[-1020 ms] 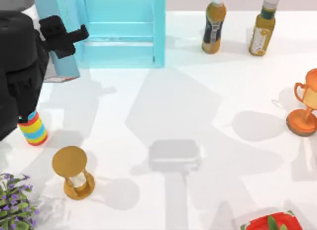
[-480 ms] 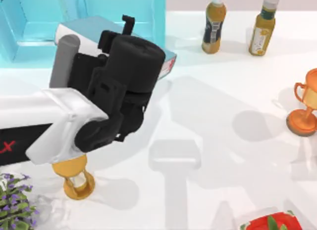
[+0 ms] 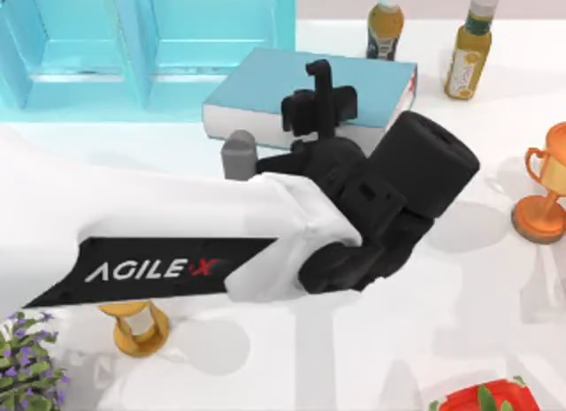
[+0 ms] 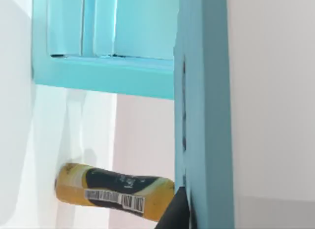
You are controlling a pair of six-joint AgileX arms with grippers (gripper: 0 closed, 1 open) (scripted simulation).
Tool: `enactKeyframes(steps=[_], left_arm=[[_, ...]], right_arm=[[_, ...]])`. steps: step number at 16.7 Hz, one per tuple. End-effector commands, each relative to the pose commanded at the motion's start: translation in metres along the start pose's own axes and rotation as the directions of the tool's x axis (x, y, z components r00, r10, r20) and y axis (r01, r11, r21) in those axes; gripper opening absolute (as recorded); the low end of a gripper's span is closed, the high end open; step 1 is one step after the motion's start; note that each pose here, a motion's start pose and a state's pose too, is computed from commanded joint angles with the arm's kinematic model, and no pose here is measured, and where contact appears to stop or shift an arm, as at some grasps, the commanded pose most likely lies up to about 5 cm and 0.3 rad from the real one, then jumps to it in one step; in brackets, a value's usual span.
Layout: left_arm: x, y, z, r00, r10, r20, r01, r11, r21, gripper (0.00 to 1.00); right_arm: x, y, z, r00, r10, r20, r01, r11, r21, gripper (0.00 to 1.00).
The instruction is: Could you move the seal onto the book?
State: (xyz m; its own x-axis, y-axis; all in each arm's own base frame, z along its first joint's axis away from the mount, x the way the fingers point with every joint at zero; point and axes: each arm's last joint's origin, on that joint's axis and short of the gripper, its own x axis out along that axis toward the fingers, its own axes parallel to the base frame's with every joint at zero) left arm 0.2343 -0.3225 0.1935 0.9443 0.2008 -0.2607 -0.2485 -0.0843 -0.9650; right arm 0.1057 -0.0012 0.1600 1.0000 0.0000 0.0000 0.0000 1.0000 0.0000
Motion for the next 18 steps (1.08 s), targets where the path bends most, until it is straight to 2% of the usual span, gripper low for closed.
enactKeyframes(steps=[3, 8, 11, 18], left_arm=[[-0.009, 0.017, -0.026, 1.000, -0.018, 0.014, 0.018, 1.000, -0.015, 0.00], [-0.016, 0.055, -0.052, 0.999, -0.019, 0.030, 0.017, 0.998, 0.054, 0.00], [-0.017, 0.069, -0.057, 0.999, -0.013, 0.035, 0.010, 0.996, 0.084, 0.00], [-0.016, 0.070, -0.056, 0.999, -0.010, 0.037, 0.007, 0.996, 0.087, 0.00]], right_arm=[[0.000, 0.000, 0.000, 1.000, 0.000, 0.000, 0.000, 1.000, 0.000, 1.00], [0.000, 0.000, 0.000, 1.000, 0.000, 0.000, 0.000, 1.000, 0.000, 1.00], [0.000, 0.000, 0.000, 1.000, 0.000, 0.000, 0.000, 1.000, 0.000, 1.00], [0.000, 0.000, 0.000, 1.000, 0.000, 0.000, 0.000, 1.000, 0.000, 1.00]])
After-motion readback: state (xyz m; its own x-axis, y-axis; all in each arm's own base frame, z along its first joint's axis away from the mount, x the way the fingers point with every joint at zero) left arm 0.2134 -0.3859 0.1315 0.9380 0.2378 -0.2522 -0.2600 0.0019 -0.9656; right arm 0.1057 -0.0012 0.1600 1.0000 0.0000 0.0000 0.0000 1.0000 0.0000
